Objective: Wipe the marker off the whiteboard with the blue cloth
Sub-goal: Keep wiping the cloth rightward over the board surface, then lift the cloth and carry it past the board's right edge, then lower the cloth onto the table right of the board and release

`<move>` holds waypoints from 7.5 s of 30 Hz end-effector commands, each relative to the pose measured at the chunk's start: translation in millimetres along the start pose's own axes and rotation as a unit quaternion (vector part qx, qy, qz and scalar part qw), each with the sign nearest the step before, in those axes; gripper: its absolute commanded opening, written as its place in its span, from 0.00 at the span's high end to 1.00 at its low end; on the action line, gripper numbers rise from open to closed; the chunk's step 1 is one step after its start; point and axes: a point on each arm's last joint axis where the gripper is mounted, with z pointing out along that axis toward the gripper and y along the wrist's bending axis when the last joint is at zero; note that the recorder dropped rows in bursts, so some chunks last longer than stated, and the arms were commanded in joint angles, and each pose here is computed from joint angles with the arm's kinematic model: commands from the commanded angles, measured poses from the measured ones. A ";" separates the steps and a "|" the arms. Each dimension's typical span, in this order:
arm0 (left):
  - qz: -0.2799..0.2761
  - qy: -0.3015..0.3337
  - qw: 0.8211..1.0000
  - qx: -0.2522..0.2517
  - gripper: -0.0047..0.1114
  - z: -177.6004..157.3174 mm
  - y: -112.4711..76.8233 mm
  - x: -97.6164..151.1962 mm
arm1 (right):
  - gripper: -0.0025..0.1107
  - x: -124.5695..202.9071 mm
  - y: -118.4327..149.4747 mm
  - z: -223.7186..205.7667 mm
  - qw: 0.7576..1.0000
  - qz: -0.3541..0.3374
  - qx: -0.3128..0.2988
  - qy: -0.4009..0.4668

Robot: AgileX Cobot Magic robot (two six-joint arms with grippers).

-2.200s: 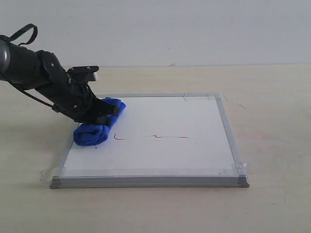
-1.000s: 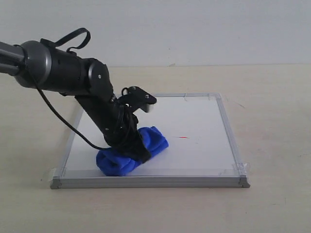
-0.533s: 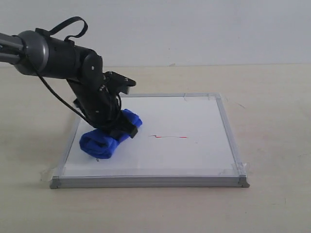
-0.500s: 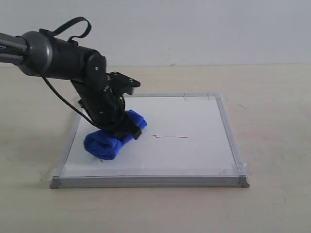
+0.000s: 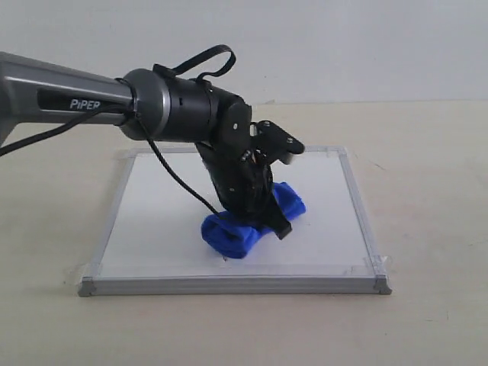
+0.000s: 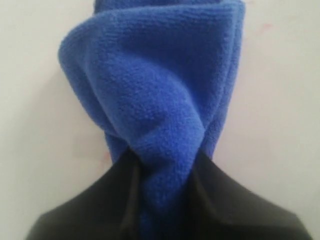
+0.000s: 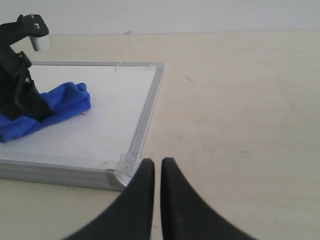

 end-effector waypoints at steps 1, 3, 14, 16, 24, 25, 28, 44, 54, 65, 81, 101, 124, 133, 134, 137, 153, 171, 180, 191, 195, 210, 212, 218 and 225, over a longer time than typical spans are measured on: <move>-0.090 0.087 0.990 -0.058 0.92 13.2 58.3 19.2 | 0.97 -1.1 0.1 -0.2 1.000 -0.001 -0.001 -0.006; -0.113 0.096 0.987 -0.056 0.92 12.5 67.6 23.1 | 0.97 -1.1 0.1 -0.2 1.000 -0.001 -0.001 -0.006; 0.043 0.035 0.998 0.032 0.92 12.4 -41.6 -10.5 | 0.97 -1.1 0.1 -0.2 1.000 -0.001 -0.001 -0.006; 0.106 0.030 0.993 0.033 0.92 10.0 -61.2 -14.4 | 0.97 -1.1 0.1 -0.2 1.000 -0.001 -0.001 -0.006; 0.018 -0.003 0.999 -0.037 0.92 -6.2 -11.0 -31.5 | 0.97 -1.1 0.1 -0.2 1.000 -0.001 -0.001 -0.006; -0.005 0.002 0.999 -0.039 0.92 -6.1 0.8 -28.7 | 0.97 -1.1 0.1 -0.2 1.000 -0.001 -0.001 -0.006; -0.099 0.025 0.994 -0.040 0.92 -6.5 41.3 -15.3 | 0.97 -1.3 0.1 -0.2 1.000 -0.001 -0.001 -0.007; 0.037 0.036 0.996 0.077 0.92 4.3 -60.4 -25.1 | 0.97 -1.3 0.1 -0.2 1.000 -0.001 -0.001 -0.007; -0.050 0.030 0.998 0.021 0.92 5.0 -4.1 -38.2 | 0.97 -1.3 0.1 -0.2 1.000 -0.001 -0.001 -0.007; -0.118 0.082 0.988 0.064 0.92 21.9 12.1 -23.0 | 0.97 -1.3 0.1 -0.2 1.000 -0.001 -0.001 -0.007; -0.117 0.112 0.987 -0.015 0.92 14.7 32.9 -19.6 | 0.97 -1.1 0.1 -0.2 1.000 -0.001 -0.001 -0.006; -0.022 0.088 0.996 0.021 0.92 35.0 -17.4 -53.2 | 0.97 -1.1 0.1 -0.2 1.000 -0.001 -0.001 -0.006; -0.026 0.047 0.997 0.062 0.92 8.5 -82.9 -80.0 | 0.97 -1.1 0.1 -0.2 1.000 -0.001 -0.001 -0.006; -0.223 -0.035 0.968 0.113 0.92 -18.5 -60.7 -106.4 | 0.97 -1.2 0.1 -0.2 1.000 -0.001 -0.001 -0.006; -0.232 -0.046 0.965 0.114 0.92 -20.8 -60.3 -109.0 | 0.97 -1.2 0.1 -0.2 1.000 -0.001 -0.001 -0.006; -0.260 -0.077 0.953 0.135 0.92 -27.3 -61.6 -117.2 | 0.97 -1.2 0.1 -0.2 1.000 -0.001 -0.001 -0.006; -0.392 -0.171 0.886 0.182 0.92 -16.9 -59.5 -136.8 | 0.97 -1.2 0.1 -0.2 1.000 -0.001 -0.001 -0.006; -0.410 -0.191 0.869 0.200 0.92 25.7 -75.4 -136.4 | 0.97 -1.2 0.1 -0.2 1.000 -0.001 -0.001 -0.006; -0.429 -0.188 0.861 0.197 0.92 40.0 -78.4 -133.8 | 0.97 -1.2 0.1 -0.2 1.000 -0.001 -0.001 -0.006; -0.418 -0.196 0.873 0.154 0.92 41.7 -84.4 -132.3 | 0.97 -1.2 0.1 -0.2 1.000 -0.001 -0.001 -0.006; -0.415 -0.180 0.880 0.144 0.92 43.3 -84.3 -129.1 | 0.97 -1.2 0.1 -0.2 1.000 -0.001 -0.001 -0.006; -0.433 -0.172 0.873 0.145 0.92 49.2 -86.2 -127.1 | 0.97 -1.2 0.1 -0.2 1.000 -0.001 -0.001 -0.006; -0.433 -0.170 0.873 0.144 0.92 49.4 -86.3 -126.6 | 0.97 -1.2 0.1 -0.2 1.000 -0.001 -0.001 -0.006; -0.424 -0.161 0.880 0.139 0.78 50.2 -86.5 -124.8 | 0.97 -1.2 0.1 -0.2 1.000 -0.001 -0.001 -0.006; -0.419 -0.140 0.888 0.130 0.30 51.9 -87.1 -120.7 | 0.97 -1.2 0.1 -0.2 1.000 -0.001 -0.001 -0.006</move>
